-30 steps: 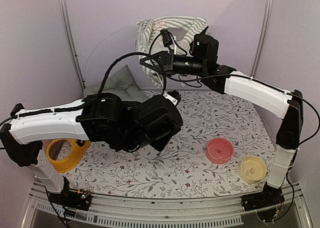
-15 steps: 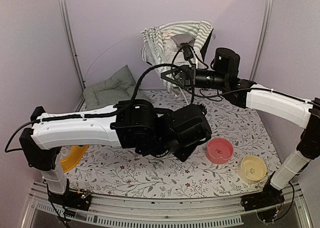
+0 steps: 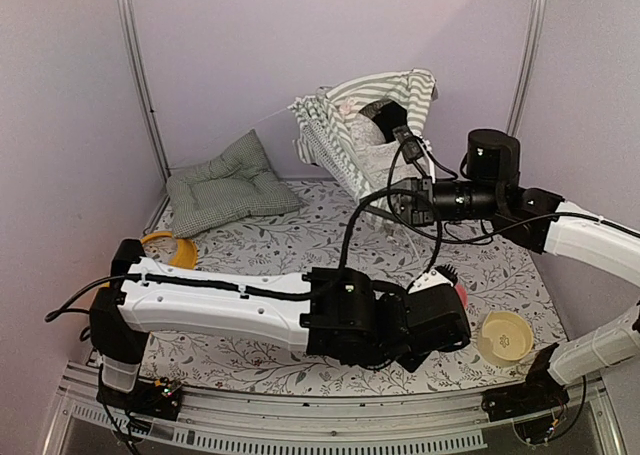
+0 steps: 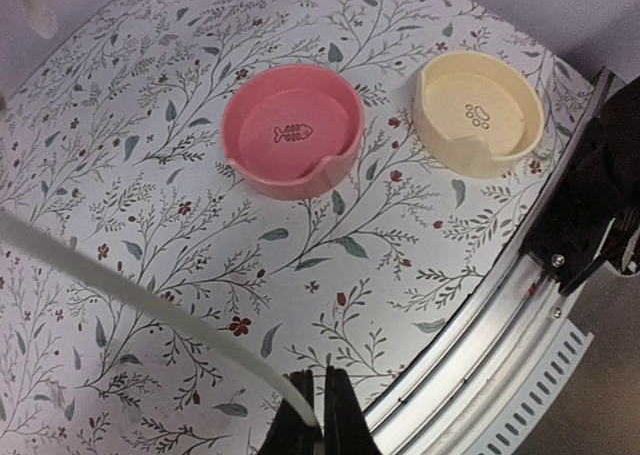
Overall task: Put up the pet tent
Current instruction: Pick up the tent pole from the center of the board, then adjust the tent at the center of the board.
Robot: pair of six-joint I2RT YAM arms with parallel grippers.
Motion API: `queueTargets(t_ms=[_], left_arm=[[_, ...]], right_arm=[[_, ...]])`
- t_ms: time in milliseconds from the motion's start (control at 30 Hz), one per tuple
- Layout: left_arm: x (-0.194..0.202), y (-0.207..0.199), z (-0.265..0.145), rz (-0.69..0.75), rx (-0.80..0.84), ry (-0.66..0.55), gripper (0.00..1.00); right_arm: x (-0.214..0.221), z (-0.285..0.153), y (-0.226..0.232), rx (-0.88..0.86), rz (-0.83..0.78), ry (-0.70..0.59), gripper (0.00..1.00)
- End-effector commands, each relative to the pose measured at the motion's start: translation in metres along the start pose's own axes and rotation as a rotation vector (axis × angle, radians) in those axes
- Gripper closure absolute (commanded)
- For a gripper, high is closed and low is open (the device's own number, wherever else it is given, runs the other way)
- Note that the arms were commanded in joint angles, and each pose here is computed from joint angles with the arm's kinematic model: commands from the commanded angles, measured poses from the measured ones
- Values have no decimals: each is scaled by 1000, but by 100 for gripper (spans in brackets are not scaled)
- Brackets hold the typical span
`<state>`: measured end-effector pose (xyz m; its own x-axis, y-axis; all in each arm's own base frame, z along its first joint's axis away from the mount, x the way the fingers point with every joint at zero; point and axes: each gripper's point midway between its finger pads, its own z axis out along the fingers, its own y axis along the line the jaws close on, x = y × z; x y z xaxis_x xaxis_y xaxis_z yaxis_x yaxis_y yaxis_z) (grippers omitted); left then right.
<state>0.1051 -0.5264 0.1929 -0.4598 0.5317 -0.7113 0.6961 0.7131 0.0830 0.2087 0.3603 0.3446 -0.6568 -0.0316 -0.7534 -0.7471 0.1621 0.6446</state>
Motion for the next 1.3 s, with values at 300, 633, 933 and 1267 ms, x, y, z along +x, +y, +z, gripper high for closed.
queueTargets(t_ms=[300,633,933,1267], left_arm=[[-39,-42,-1,78,52,-173,100],[-64,26,-26,17,-28,-155,100],[-73,78,-36,-62,66,-40,100],[-37,123,-51,-298,136,-42,100]], right_arm=[[86,-27,48,-95,7,222,100],[37,30,34,-393,66,236,100],[13,52,-27,-434,297,198,100],[39,66,-78,-227,479,113,98]])
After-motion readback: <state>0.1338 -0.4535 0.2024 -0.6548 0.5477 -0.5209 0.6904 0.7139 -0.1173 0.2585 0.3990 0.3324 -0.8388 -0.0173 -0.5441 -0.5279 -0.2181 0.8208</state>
